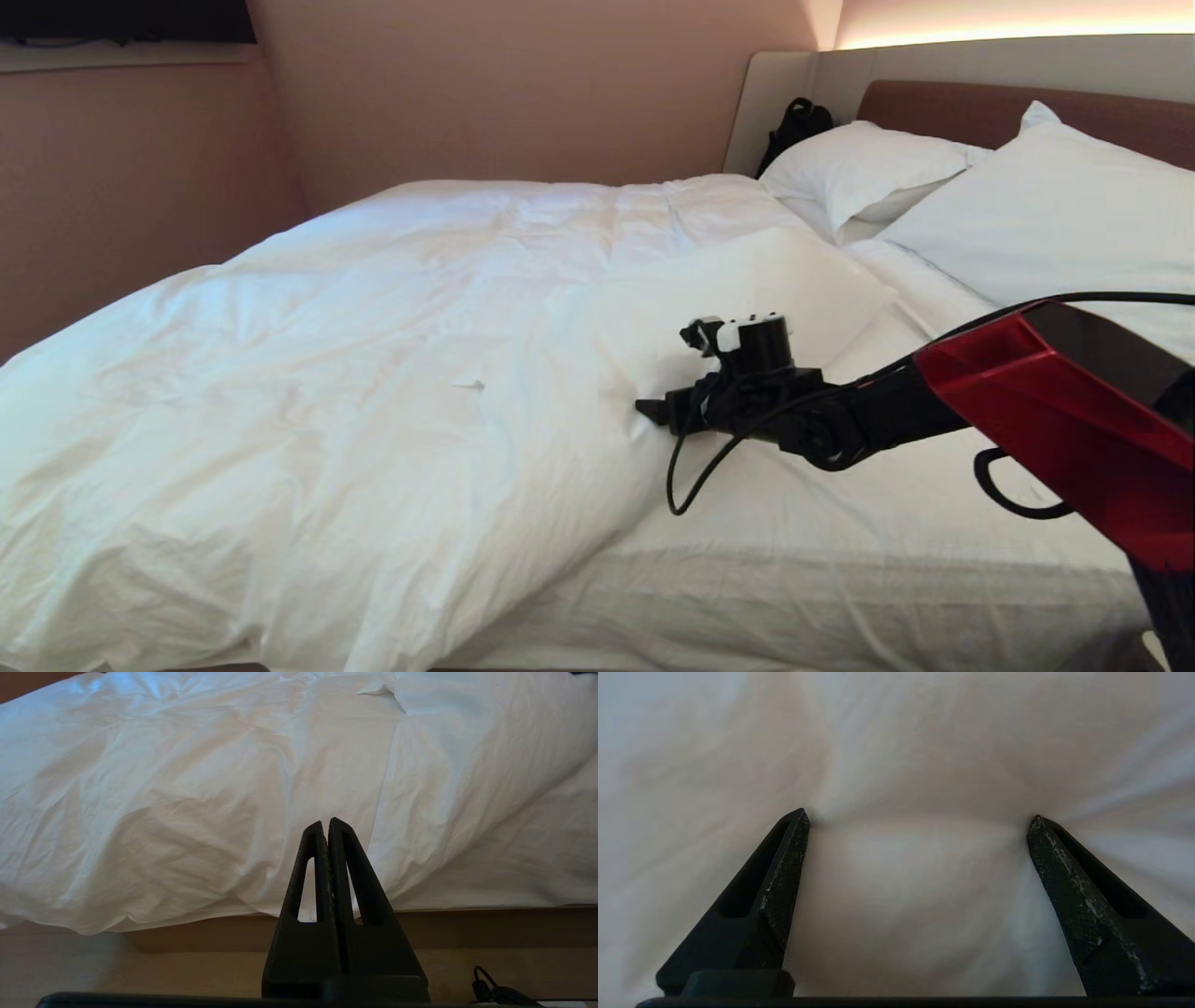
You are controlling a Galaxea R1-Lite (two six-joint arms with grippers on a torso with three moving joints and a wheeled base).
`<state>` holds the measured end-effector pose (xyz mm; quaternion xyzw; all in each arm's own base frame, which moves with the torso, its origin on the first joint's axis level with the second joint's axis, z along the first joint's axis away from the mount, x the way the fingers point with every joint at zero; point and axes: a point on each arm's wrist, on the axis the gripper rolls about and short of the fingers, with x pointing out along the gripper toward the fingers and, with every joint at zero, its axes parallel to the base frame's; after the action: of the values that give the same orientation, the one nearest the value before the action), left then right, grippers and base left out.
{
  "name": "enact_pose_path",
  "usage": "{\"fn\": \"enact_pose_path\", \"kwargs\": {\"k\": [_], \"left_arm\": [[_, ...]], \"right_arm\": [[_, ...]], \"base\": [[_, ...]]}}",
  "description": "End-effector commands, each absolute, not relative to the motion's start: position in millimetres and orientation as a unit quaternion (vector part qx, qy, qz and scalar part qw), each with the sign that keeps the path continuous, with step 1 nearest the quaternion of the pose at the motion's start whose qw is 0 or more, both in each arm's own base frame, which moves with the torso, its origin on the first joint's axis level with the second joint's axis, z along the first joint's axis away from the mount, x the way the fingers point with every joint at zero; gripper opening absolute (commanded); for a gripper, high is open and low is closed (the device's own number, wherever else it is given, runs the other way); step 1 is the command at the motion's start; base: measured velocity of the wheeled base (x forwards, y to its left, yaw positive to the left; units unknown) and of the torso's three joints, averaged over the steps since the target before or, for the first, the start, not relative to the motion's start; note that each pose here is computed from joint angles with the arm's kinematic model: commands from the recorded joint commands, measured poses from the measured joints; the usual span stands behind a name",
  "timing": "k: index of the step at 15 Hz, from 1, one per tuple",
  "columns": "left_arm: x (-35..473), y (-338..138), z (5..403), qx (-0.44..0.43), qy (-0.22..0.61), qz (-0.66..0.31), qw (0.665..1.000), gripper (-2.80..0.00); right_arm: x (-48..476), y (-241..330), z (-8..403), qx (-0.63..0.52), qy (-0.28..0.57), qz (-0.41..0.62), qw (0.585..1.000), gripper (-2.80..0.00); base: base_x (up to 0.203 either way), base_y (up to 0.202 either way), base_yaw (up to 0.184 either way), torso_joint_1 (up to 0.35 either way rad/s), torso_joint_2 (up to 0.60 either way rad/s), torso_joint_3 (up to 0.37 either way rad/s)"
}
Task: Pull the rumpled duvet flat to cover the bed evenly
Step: Hold the folded corner of the quilt
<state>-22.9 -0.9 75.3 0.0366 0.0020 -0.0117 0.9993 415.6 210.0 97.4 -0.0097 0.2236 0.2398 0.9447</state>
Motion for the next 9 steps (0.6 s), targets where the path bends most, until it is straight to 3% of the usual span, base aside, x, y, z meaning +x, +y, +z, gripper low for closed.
{"fn": "enact_pose_path", "kwargs": {"k": [1,8,9], "left_arm": [[-22.9,-0.9,75.3,0.037,0.002,-0.012,0.999,-2.8],[-22.9,-0.9,75.3,0.037,0.002,-0.012,0.999,-2.8],[-22.9,-0.9,75.3,0.037,0.002,-0.012,0.999,-2.8]], "right_arm": [[422.6,217.7,62.3,-0.02,0.255,0.237,0.937,0.0],[428.0,219.7,43.5,-0.025,0.277,0.234,0.932,0.0],[429.0,220.3,42.0,-0.025,0.277,0.234,0.932,-2.8]], "base": [[0.0,0.0,0.0,0.0,0.0,0.0],[0.0,0.0,0.0,0.0,0.0,0.0],[0.0,0.0,0.0,0.0,0.0,0.0]]}}
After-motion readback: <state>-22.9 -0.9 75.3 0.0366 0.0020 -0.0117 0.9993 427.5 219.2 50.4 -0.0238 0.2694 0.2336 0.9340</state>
